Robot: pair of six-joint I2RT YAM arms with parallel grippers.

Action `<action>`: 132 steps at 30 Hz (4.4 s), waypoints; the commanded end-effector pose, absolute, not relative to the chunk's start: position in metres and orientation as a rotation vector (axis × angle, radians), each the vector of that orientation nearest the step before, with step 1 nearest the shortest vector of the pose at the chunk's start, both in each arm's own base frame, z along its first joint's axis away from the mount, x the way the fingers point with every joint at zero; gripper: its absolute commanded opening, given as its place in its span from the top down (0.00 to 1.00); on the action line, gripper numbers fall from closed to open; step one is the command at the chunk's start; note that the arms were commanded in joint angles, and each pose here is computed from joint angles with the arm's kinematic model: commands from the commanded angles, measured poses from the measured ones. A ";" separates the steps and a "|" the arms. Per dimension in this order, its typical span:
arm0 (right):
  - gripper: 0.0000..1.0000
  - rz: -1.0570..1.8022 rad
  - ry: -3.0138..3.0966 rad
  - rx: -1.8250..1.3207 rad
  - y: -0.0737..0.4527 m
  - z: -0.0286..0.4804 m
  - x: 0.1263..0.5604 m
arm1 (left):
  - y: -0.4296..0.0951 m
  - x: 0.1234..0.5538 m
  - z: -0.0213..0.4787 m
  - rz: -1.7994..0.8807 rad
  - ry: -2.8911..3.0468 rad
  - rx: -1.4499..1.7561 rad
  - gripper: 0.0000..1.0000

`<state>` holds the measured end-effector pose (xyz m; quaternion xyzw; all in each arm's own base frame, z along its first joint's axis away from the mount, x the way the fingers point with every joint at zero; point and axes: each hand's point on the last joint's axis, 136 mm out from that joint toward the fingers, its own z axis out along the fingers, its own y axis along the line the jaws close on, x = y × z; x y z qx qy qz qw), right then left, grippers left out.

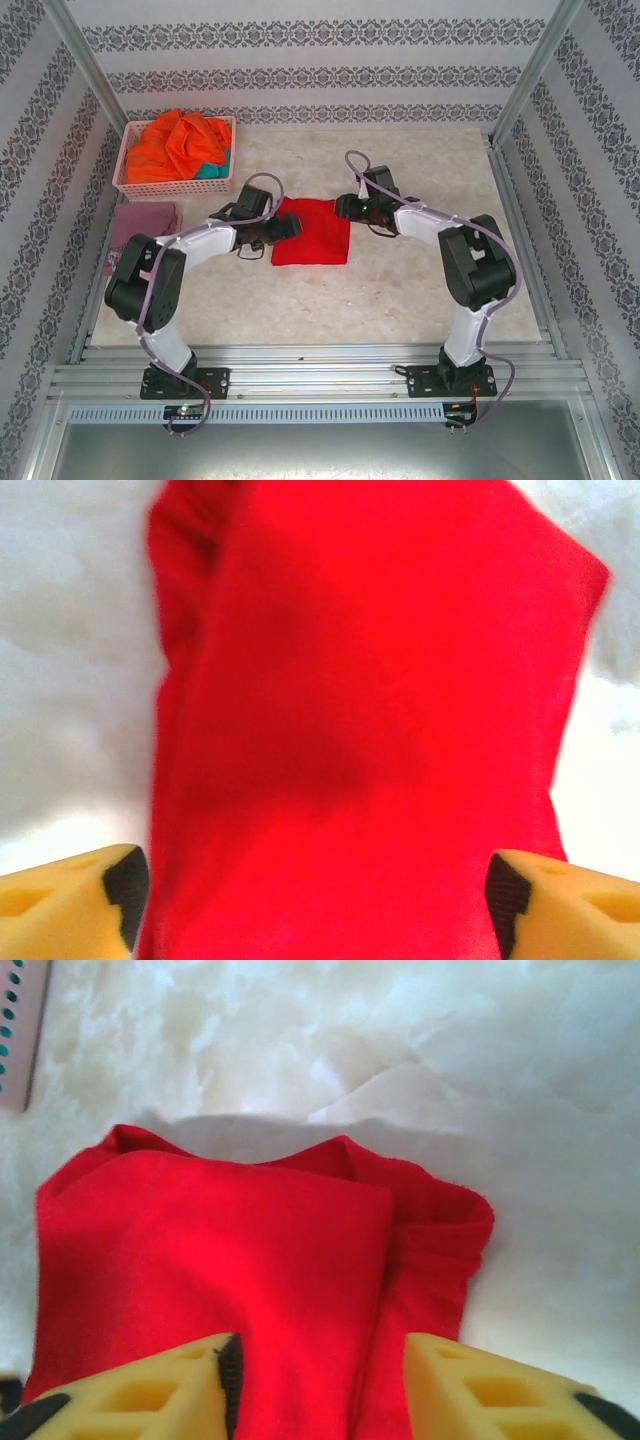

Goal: Fold and stack the t-shirts

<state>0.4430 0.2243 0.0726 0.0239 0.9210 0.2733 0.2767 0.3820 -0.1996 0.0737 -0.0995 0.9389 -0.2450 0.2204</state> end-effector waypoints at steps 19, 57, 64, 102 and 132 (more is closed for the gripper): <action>1.00 0.830 2.488 0.117 0.222 0.066 0.460 | -0.252 0.331 0.013 -0.817 2.751 -0.181 0.30; 0.24 0.692 2.531 0.164 0.216 0.054 0.428 | -0.191 0.393 0.099 -0.776 2.569 -0.169 0.00; 0.38 0.782 2.607 0.124 0.233 0.033 0.424 | -0.190 0.395 0.082 -0.785 2.597 -0.190 0.00; 0.56 0.860 2.662 0.163 0.236 -0.006 0.439 | -0.213 0.428 0.039 -0.935 2.609 -0.292 0.46; 0.09 0.952 2.223 -0.348 0.261 0.106 0.418 | -0.133 0.421 0.054 -0.548 2.665 -0.096 1.00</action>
